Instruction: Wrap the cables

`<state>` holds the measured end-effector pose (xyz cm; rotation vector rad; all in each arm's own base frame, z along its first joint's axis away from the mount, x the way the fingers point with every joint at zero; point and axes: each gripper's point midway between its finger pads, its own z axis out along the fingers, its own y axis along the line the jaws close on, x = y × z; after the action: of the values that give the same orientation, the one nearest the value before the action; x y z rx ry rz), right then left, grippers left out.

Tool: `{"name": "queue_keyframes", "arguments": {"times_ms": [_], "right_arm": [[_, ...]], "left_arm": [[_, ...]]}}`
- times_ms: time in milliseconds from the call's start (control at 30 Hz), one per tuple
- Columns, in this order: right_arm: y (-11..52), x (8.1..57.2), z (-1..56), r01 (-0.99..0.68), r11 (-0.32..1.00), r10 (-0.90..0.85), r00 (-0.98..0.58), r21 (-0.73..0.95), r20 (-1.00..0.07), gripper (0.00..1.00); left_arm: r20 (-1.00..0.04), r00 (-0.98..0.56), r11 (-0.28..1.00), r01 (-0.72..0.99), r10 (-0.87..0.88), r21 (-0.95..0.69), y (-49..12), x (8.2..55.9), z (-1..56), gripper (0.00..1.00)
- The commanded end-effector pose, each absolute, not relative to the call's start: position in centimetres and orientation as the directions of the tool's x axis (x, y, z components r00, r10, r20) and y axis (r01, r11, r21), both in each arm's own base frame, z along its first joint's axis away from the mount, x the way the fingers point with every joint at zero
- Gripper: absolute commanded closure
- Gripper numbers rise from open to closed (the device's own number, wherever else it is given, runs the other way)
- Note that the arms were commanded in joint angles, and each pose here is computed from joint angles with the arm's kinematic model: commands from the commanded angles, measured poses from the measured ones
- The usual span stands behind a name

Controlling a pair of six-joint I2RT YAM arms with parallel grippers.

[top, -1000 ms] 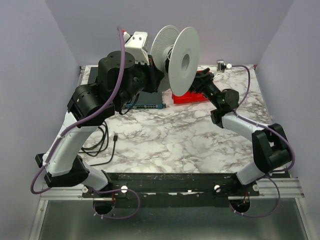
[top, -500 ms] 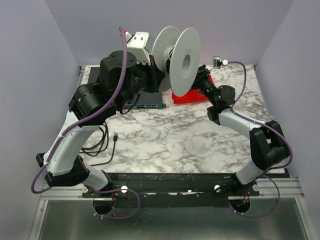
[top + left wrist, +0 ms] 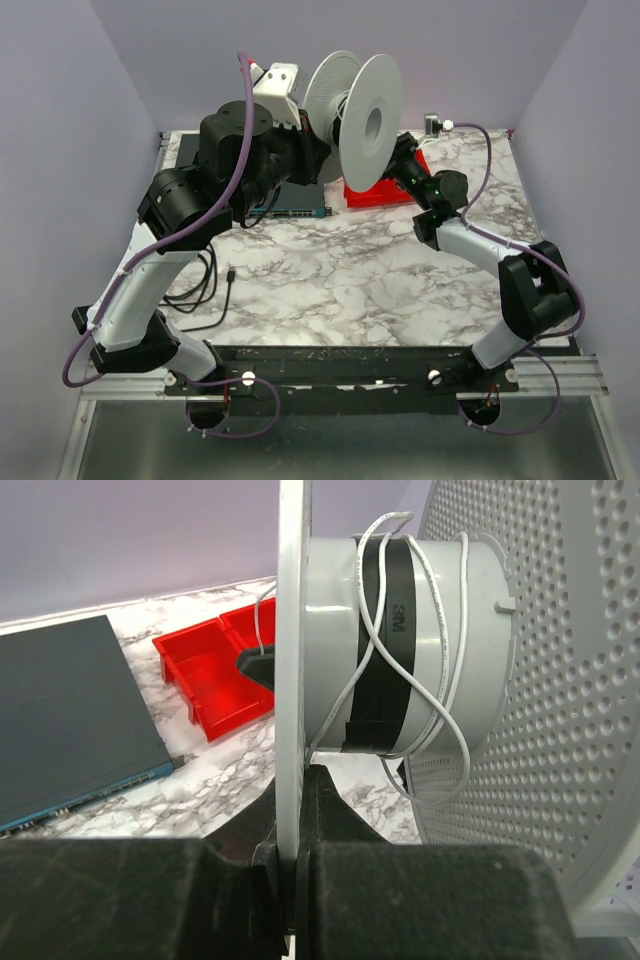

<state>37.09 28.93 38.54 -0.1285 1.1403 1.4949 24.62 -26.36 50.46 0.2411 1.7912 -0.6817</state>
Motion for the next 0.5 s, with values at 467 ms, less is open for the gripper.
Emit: {"name": "queue_keyframes", "arguments": {"times_ms": [467], "right_arm": [[28.0, 35.2, 33.9, -0.663, 0.418, 0.604, -0.308, 0.622, -0.735, 0.99]], "left_arm": [[-0.922, -0.197, 0.833, 0.397, -0.333, -0.386, -24.0, 26.8, 54.6, 1.0]]}}
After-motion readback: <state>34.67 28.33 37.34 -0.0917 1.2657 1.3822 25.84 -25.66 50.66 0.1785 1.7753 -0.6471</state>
